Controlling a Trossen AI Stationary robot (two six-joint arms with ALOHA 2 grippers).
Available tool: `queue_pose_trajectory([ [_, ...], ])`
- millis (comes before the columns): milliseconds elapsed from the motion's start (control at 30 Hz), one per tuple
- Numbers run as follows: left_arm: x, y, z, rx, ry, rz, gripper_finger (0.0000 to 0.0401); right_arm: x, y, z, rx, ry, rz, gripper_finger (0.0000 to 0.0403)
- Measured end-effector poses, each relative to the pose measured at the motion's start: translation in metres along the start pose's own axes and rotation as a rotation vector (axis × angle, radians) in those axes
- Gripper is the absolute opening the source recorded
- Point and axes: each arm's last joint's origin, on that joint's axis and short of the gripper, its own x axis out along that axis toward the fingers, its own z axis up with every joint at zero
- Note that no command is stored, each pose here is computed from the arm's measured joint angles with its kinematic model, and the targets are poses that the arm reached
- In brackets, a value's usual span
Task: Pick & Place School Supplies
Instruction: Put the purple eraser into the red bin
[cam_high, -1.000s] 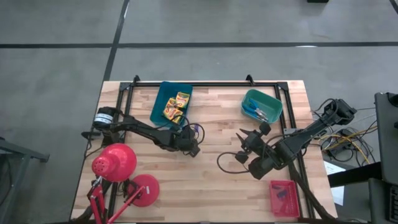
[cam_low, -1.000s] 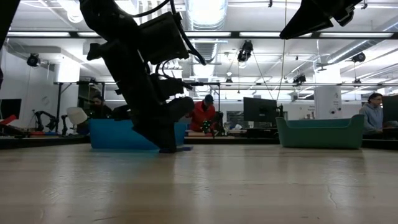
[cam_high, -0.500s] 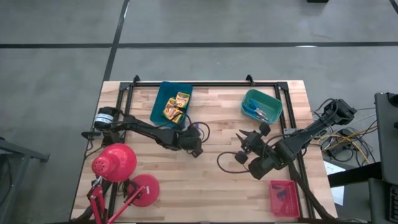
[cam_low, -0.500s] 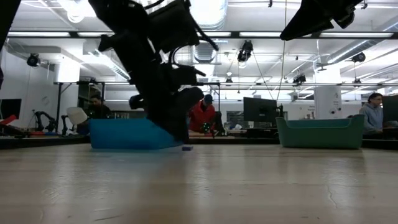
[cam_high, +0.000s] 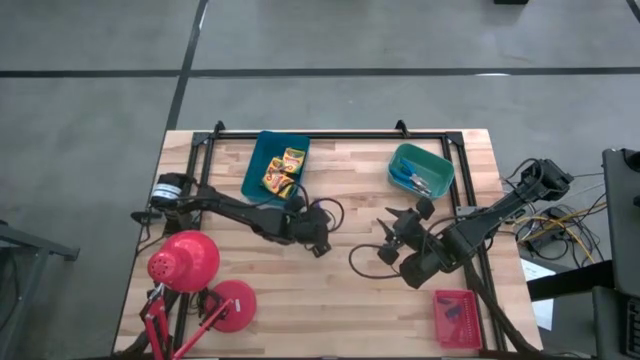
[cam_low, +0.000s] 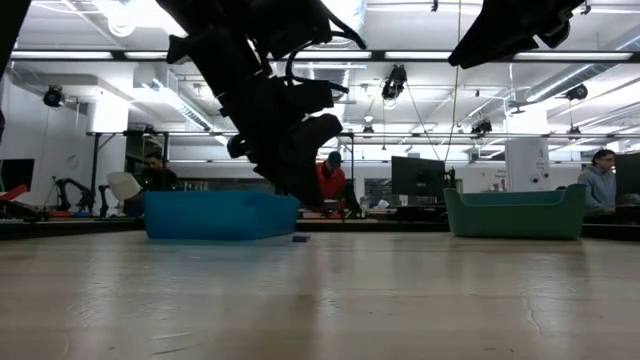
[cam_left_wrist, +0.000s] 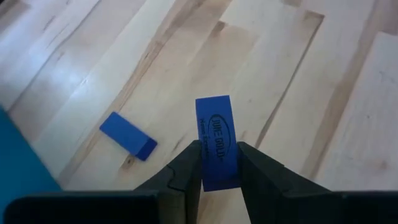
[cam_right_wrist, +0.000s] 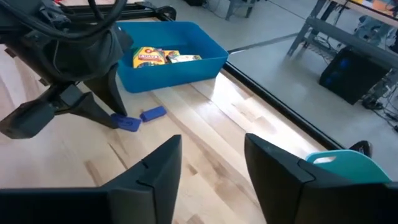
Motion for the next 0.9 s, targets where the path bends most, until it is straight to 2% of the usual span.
queue_pose_trajectory([
  [267,-0.008,-0.011,0.003,0.086,-0.04,-0.016,0.0099,0.0,0.001,-0.001,0.017,0.027,0.02,0.0212],
  [433,-0.018,-0.022,0.008,0.16,-0.109,0.017,0.0099,0.0,0.001,-0.001,0.051,0.037,0.026,0.023],
  [533,-0.026,-0.03,0.011,0.253,-0.15,0.041,0.0099,0.0,0.001,-0.001,0.059,0.037,0.026,0.0235],
  [633,-0.036,-0.039,0.014,0.352,-0.194,0.077,0.0099,0.0,0.001,-0.001,0.12,0.04,0.028,0.0236],
  [800,-0.053,-0.054,0.019,0.504,-0.295,0.185,0.0099,0.0,0.002,-0.001,0.193,0.053,0.041,0.023],
  [900,-0.061,-0.062,0.022,0.557,-0.364,0.224,0.0099,0.0,0.003,0.0,0.209,0.052,0.051,0.0228],
])
